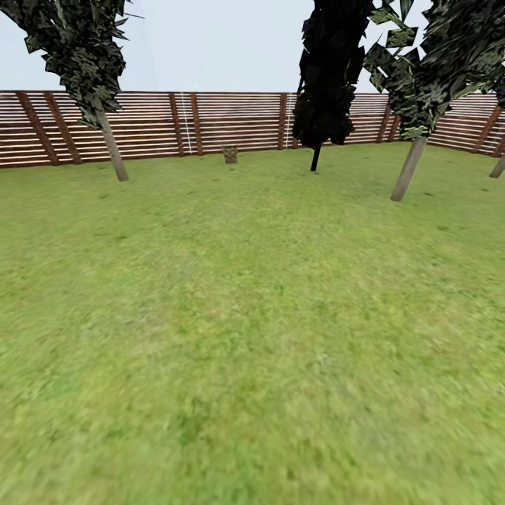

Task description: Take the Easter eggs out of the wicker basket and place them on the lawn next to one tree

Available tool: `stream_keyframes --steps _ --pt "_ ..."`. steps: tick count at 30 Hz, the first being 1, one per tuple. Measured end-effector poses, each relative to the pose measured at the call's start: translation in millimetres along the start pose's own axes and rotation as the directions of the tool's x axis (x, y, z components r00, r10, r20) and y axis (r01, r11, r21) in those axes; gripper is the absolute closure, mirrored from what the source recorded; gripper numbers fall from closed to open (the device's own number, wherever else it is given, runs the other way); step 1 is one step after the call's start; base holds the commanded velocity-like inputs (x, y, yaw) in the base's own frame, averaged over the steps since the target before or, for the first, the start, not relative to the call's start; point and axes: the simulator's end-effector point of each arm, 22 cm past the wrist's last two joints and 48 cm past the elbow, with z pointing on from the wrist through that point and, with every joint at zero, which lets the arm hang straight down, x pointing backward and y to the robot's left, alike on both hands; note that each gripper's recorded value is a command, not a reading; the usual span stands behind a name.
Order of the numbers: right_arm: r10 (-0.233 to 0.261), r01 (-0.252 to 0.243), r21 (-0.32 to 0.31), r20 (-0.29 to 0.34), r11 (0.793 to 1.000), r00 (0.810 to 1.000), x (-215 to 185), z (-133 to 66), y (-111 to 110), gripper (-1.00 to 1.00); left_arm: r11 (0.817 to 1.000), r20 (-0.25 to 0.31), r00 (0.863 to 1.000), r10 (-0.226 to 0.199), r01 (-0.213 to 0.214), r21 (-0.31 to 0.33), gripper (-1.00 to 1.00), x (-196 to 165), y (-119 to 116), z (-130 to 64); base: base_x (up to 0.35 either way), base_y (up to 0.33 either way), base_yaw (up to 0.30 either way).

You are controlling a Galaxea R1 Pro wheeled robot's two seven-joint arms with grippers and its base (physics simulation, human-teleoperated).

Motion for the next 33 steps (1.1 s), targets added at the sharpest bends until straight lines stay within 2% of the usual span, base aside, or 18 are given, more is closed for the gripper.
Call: stream_keyframes --steps 33 --pt "0.000 0.000 0.001 0.053 1.000 0.999 -20.4 0.7 0.6 -1.00 1.000 0.053 0.999 -0.003 0.003 0.000 -1.00 -20.3 -0.3 -0.1 0.000 0.000 0.000"
